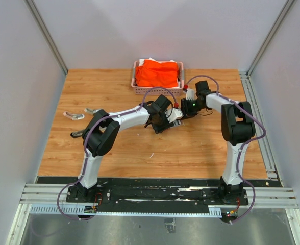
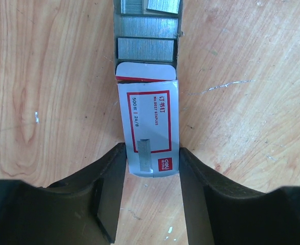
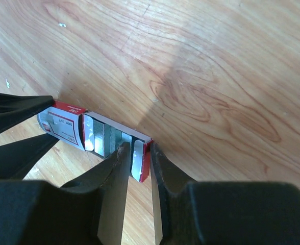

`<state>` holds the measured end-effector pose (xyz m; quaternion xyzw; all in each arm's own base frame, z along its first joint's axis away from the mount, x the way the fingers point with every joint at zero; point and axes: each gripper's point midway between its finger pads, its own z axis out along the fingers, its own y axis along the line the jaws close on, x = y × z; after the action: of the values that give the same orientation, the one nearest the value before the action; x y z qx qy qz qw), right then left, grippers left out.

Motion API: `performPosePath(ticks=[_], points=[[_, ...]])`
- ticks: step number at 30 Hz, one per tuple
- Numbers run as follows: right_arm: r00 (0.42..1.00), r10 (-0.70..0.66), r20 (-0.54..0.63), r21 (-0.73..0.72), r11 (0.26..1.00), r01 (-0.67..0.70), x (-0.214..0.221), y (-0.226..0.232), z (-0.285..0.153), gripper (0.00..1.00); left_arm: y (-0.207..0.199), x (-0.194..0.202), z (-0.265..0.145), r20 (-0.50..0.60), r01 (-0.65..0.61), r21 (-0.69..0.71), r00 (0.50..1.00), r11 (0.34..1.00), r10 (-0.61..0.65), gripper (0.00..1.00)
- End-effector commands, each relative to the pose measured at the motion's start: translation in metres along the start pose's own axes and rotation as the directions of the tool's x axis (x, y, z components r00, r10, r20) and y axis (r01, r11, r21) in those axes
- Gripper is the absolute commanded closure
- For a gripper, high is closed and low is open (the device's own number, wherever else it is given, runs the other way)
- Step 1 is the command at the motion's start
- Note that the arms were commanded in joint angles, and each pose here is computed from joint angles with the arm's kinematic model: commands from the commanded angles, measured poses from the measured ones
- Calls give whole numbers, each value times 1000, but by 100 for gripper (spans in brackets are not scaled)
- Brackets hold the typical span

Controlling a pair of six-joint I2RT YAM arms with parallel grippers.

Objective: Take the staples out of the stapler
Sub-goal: Close the staple box at the center of the board.

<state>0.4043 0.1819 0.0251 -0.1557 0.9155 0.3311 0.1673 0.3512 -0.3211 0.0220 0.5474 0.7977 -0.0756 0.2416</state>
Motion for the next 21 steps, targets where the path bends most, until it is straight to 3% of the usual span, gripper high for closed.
performPosePath(ticks=[1, 21], points=[[996, -16, -84, 68, 997, 22, 21, -7, 13, 75, -2, 41, 16, -142, -20, 2, 990, 1000, 20, 51], [998, -52, -28, 66, 996, 54, 9, 8, -11, 73, -2, 39, 15, -136, -26, 4, 990, 1000, 26, 52]])
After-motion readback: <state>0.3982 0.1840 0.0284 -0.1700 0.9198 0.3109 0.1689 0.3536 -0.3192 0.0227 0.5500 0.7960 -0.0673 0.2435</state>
